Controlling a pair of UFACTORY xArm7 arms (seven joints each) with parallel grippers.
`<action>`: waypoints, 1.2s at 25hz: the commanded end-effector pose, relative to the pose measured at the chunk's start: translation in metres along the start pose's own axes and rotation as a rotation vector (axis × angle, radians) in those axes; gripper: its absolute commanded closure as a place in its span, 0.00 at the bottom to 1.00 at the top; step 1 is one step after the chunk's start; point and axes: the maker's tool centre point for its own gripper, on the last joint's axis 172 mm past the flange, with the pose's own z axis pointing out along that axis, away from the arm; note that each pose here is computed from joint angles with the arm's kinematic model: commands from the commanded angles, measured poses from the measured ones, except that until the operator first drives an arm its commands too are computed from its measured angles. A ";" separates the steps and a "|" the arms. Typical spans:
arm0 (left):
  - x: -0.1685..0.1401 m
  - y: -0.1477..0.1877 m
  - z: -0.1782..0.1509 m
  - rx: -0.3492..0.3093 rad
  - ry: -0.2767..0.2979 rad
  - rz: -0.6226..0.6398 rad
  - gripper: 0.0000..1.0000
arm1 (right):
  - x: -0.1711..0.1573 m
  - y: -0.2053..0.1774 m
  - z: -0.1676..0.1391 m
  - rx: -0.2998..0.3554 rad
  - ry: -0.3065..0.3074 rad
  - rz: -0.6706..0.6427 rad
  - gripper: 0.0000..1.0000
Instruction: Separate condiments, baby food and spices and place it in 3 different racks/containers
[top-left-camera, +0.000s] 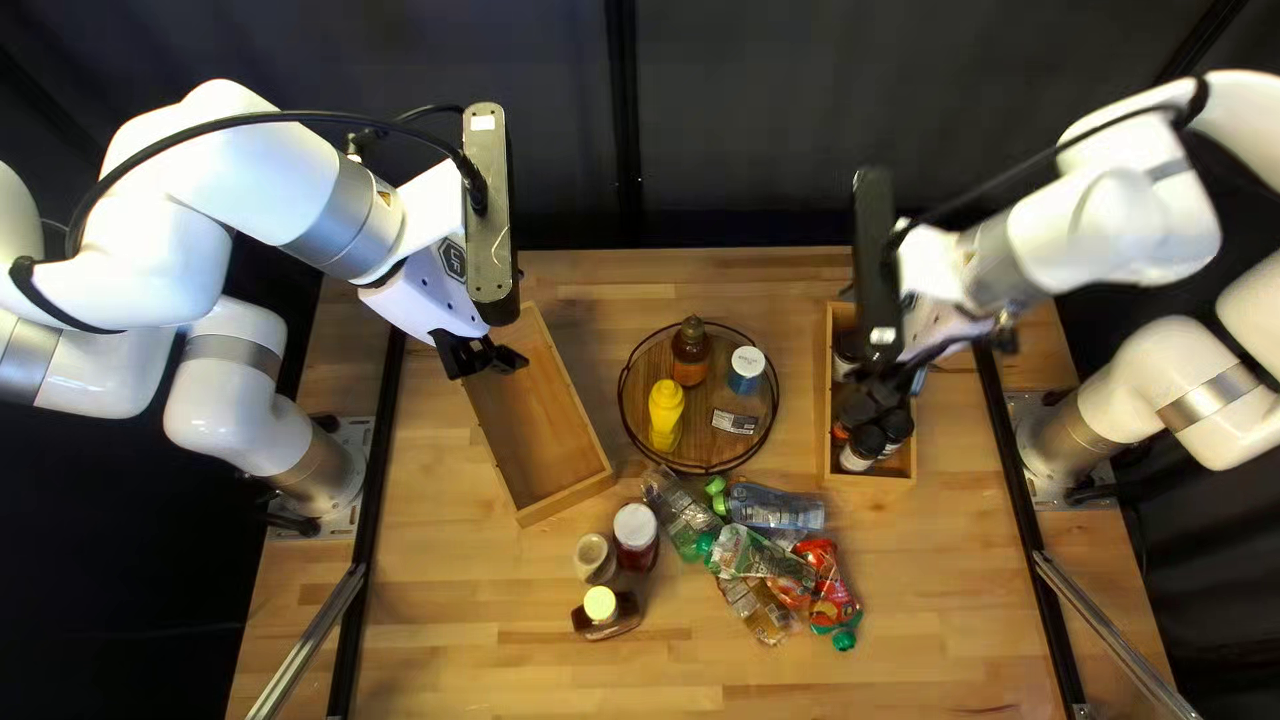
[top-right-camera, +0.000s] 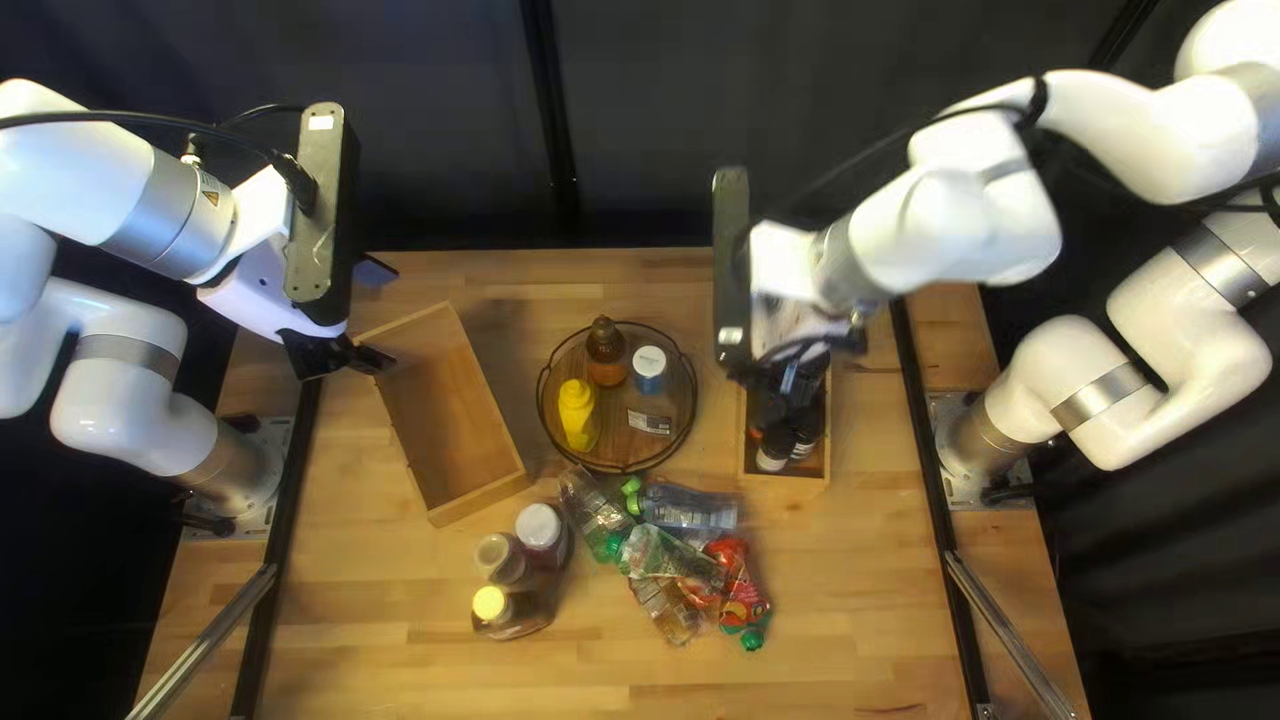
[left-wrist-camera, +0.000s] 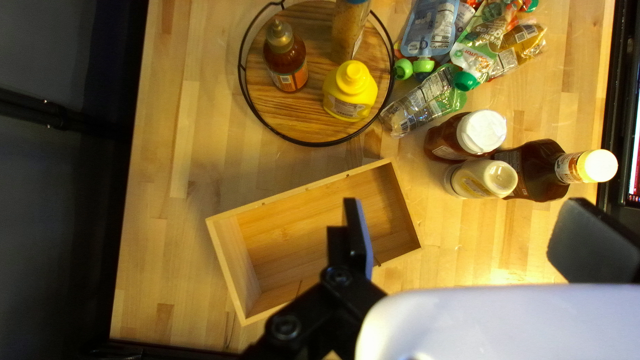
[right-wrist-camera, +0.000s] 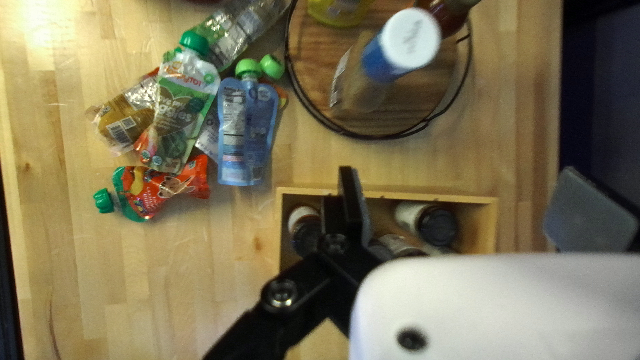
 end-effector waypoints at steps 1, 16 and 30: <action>0.000 0.000 0.000 0.000 0.000 0.000 0.00 | 0.004 0.012 -0.026 0.041 0.024 0.056 0.00; 0.000 0.000 0.000 0.000 0.000 0.000 0.00 | 0.004 0.012 -0.026 0.041 0.024 0.056 0.00; 0.025 0.048 0.040 -0.045 -0.038 0.005 0.00 | 0.004 0.012 -0.026 0.041 0.024 0.056 0.00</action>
